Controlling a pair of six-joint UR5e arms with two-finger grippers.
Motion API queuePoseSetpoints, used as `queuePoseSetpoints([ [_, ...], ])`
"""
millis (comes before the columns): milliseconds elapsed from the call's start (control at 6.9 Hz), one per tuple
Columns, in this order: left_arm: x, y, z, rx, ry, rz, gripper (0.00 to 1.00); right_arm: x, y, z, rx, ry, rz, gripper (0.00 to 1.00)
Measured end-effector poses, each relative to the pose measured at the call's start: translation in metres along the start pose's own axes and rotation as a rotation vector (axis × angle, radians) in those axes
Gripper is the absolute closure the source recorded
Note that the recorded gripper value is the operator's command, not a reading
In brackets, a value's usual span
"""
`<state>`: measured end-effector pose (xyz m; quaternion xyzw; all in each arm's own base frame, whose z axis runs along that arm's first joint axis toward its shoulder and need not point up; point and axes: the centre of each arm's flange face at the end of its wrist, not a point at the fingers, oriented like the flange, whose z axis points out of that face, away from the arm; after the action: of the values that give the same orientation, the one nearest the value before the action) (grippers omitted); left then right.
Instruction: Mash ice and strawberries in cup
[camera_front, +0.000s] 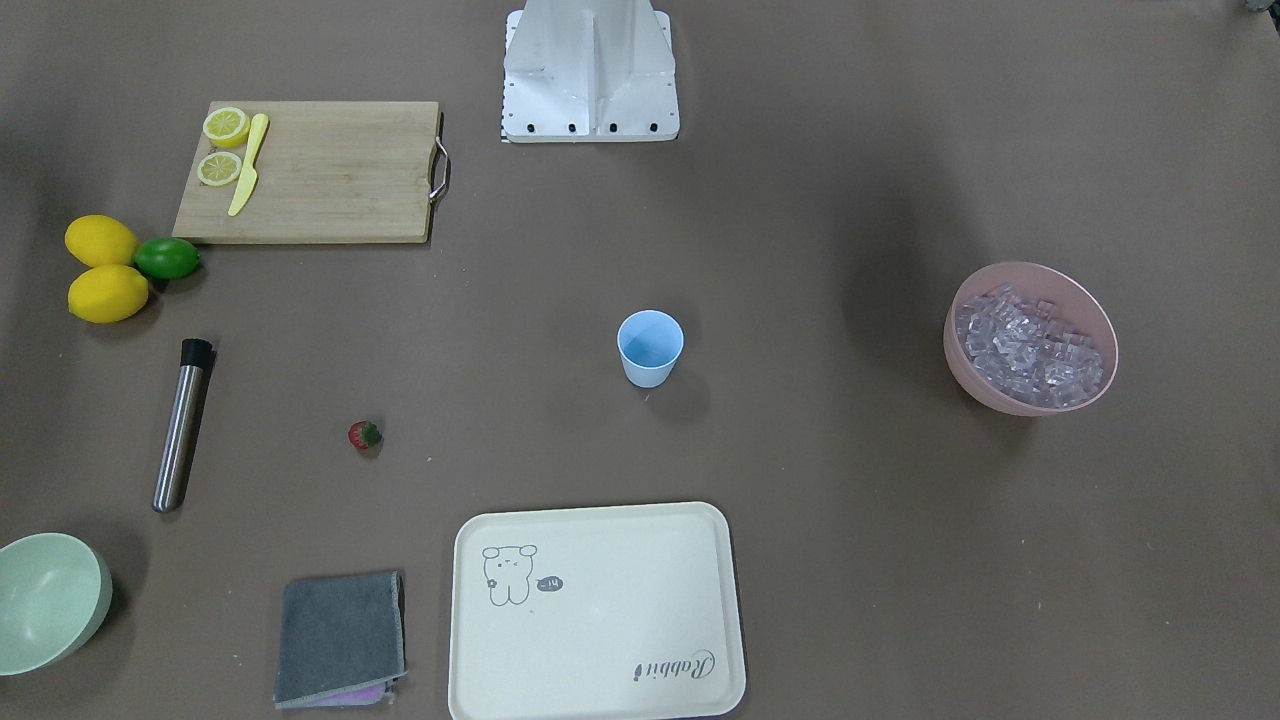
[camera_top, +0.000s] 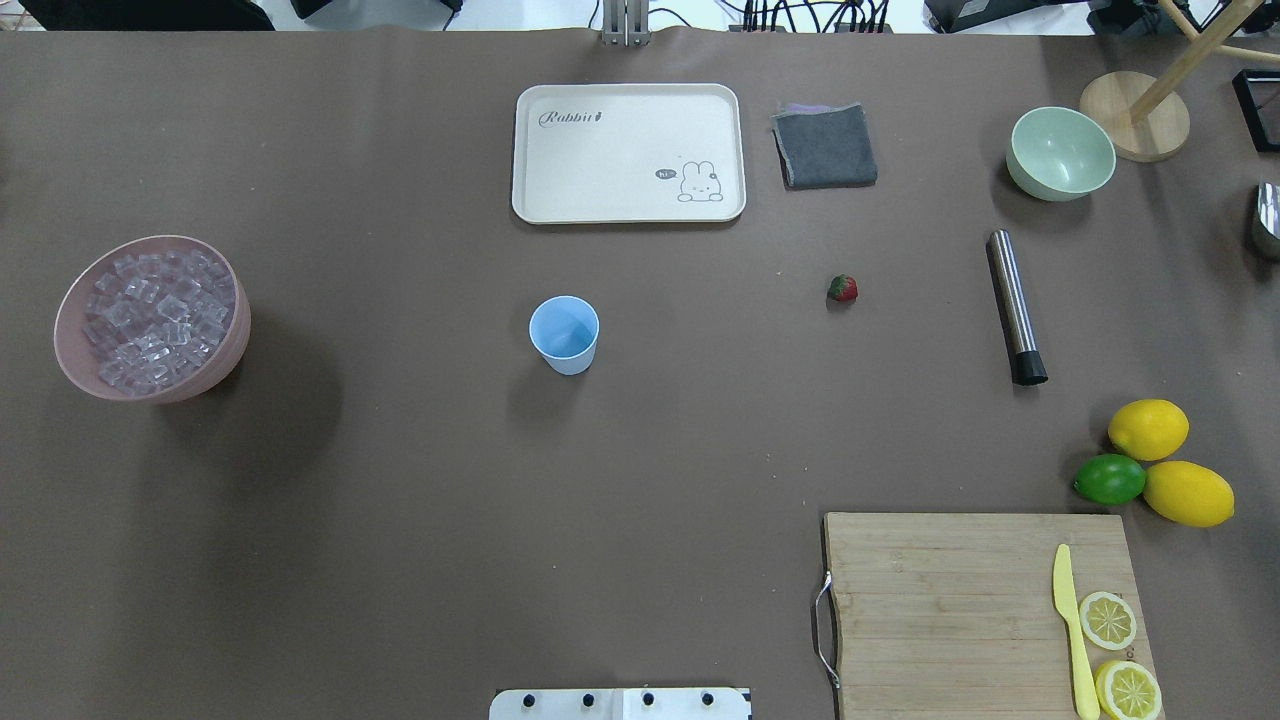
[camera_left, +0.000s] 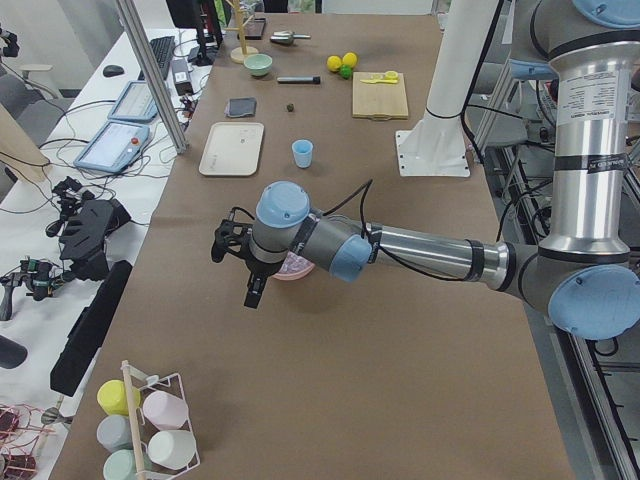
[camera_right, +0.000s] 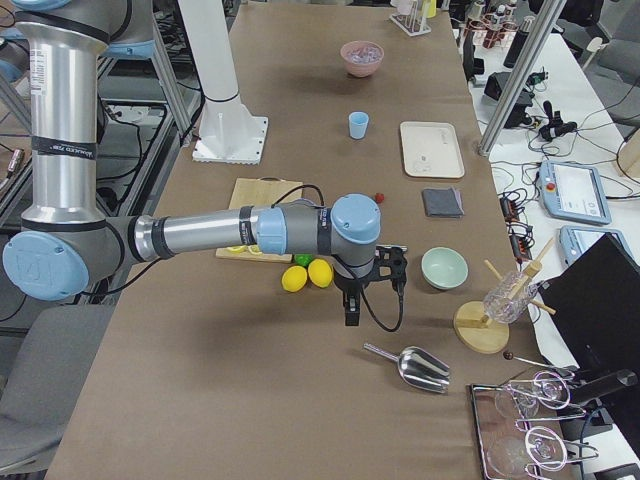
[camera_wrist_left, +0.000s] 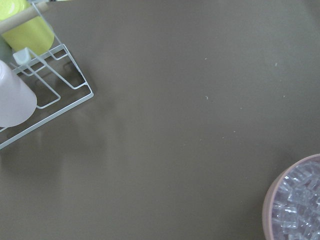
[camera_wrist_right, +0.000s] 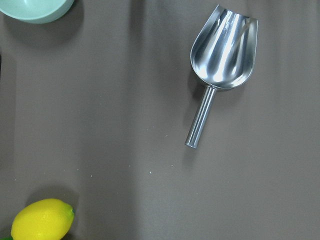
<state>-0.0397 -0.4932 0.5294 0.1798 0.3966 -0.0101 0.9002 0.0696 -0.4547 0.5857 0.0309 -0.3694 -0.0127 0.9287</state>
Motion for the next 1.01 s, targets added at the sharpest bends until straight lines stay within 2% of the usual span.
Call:
queuePoseSetpoints([
  [290, 0.071, -0.011, 0.021, 0.000, -0.008, 0.024, 0.03, 0.000, 0.000, 0.000, -0.001, -0.001, 0.001, 0.00],
  [580, 0.149, -0.015, 0.060, -0.010, -0.025, -0.015, 0.03, 0.001, 0.001, 0.001, -0.003, -0.002, 0.004, 0.00],
  [1015, 0.228, -0.009, 0.119, -0.068, -0.009, -0.024, 0.05, 0.001, 0.000, 0.002, -0.003, 0.000, 0.003, 0.00],
])
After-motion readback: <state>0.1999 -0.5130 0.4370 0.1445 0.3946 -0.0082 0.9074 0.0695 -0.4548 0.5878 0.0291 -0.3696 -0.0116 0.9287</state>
